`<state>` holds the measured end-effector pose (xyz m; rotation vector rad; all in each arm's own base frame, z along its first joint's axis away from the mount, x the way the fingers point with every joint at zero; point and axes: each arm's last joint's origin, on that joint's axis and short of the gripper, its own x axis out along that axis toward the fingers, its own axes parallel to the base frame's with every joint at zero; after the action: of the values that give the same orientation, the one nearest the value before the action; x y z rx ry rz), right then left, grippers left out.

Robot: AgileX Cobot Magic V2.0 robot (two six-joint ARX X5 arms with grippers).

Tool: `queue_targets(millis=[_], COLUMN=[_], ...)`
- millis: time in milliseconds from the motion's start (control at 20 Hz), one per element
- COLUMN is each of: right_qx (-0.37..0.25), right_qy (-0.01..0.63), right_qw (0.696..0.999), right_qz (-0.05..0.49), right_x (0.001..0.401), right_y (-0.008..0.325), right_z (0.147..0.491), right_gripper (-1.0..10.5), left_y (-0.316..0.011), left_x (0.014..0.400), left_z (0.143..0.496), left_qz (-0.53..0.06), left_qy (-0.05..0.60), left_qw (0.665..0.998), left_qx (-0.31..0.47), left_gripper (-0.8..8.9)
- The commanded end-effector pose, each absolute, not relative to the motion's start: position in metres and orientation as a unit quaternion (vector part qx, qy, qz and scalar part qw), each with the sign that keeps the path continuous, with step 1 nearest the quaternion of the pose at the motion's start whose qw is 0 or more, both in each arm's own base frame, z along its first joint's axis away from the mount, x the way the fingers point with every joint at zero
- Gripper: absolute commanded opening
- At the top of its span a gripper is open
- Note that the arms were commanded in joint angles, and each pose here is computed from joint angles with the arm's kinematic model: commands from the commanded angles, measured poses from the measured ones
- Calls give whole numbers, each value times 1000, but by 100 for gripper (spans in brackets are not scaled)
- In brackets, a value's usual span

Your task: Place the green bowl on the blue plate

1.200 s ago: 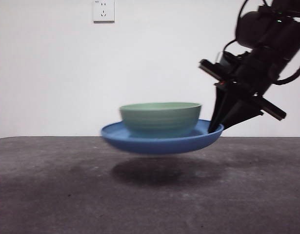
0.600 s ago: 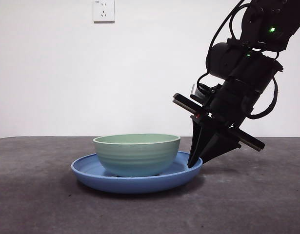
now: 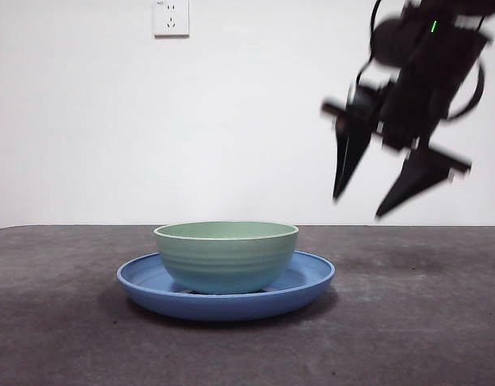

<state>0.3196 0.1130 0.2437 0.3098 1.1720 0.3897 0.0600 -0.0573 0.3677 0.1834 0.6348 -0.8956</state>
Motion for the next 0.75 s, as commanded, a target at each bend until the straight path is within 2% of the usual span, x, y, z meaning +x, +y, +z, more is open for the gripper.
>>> queue_targets(millis=[50,150,250,400,600,750], right_qx=[109,75,37,15,17,20], right_qy=[521,509,501,480,433,373], right_qw=[820,832,845,860,881,893], right_qz=[212,207,185,175,192,253], right_x=[303,275,242,191,119,71], right_y=[109,98,86,67,44,32], right_z=[274,302,326,356,383,393], right_gripper=[451,501,503,565,614,613], left_y=[-59,-59,-59,-59,-59,-59], left_x=[60,60,60,61,61,61], left_z=[371,371,371,371,371,371], left_qz=[-430,-430,-430,-431,-431,-431], left_qy=[295,295,294,293,291,291], left_qw=[849,849,849,849,850,850], left_qx=[87,87,87,86,86,86], left_gripper=[598,598,598,598,598,598])
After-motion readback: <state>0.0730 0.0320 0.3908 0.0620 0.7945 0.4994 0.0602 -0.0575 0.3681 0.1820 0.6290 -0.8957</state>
